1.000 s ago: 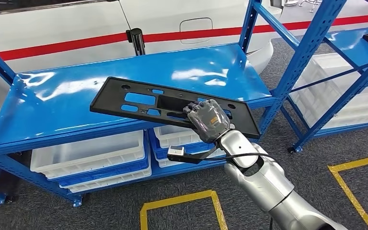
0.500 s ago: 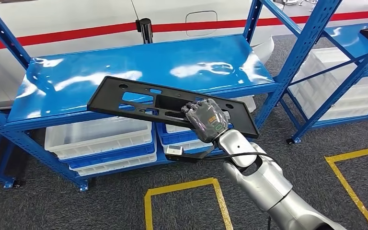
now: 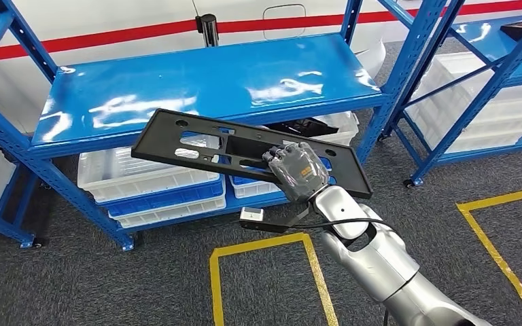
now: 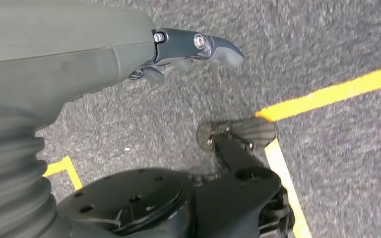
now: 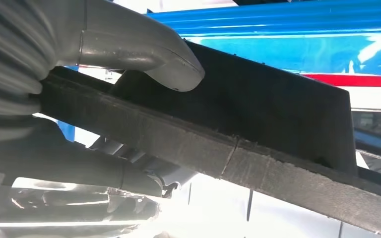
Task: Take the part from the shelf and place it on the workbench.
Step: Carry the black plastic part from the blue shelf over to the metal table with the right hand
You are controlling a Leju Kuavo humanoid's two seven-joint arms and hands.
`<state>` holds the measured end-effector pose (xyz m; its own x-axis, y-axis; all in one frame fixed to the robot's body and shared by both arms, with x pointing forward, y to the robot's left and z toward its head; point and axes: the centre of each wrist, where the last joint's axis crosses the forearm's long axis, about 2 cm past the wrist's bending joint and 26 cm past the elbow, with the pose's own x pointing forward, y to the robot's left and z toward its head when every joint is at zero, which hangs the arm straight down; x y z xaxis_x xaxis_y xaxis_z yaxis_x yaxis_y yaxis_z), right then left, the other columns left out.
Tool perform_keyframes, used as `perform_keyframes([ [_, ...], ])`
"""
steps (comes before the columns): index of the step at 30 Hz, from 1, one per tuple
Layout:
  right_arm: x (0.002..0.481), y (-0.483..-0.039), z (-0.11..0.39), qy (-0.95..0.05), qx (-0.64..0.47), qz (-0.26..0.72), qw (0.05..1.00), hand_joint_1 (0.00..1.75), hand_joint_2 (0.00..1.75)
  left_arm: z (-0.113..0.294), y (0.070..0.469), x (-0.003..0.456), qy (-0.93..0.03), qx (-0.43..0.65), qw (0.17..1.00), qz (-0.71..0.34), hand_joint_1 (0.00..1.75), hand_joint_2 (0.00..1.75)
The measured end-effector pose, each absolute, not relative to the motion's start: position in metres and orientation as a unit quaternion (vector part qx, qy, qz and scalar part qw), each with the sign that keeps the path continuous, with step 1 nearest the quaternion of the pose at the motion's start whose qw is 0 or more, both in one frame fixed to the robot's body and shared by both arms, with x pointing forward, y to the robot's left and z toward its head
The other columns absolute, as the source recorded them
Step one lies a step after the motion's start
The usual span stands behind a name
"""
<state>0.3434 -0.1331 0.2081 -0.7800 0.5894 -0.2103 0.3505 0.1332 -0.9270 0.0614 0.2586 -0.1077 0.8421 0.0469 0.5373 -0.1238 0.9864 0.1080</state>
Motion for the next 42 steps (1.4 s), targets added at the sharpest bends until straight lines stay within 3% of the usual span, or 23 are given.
perform_keyframes([
  [42,0.319,-0.091,0.202,-0.764,-0.276,0.576,0.089,1.69,1.75,-0.108,0.263,0.059,-0.264,0.085,0.958,0.077,0.0,1.75],
])
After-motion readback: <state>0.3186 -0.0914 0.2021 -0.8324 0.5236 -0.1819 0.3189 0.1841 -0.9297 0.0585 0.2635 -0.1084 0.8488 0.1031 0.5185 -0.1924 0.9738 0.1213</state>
